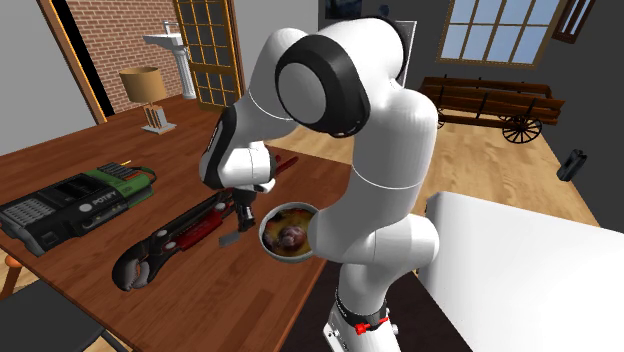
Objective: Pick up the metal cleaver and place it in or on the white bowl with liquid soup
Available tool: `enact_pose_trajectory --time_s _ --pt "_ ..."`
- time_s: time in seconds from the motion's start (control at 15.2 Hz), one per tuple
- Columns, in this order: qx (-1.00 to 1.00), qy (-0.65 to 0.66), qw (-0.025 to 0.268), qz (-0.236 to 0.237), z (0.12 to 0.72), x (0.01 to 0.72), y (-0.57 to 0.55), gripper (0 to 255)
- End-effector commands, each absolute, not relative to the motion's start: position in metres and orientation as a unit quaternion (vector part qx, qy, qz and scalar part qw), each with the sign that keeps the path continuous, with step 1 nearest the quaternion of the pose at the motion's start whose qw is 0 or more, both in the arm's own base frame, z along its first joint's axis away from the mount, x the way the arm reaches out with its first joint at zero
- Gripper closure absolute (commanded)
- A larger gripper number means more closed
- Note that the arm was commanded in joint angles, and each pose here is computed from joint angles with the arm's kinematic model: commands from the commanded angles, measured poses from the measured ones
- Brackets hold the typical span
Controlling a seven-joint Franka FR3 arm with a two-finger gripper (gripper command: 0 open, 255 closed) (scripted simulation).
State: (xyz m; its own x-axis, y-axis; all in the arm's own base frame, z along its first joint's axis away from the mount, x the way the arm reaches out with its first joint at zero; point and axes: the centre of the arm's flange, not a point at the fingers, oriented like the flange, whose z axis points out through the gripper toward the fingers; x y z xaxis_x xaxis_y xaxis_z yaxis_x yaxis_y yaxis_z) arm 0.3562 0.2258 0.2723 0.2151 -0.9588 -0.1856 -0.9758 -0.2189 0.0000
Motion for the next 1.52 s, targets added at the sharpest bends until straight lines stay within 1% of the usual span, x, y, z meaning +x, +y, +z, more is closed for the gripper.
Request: enact_pose_trajectory --time_s 0.0,1.45 --pt "-0.777 0.622 0.058 0.073 0.283 0.356 0.227 255" --pt "-0.777 0.622 0.058 0.073 0.399 0.356 0.227 255"
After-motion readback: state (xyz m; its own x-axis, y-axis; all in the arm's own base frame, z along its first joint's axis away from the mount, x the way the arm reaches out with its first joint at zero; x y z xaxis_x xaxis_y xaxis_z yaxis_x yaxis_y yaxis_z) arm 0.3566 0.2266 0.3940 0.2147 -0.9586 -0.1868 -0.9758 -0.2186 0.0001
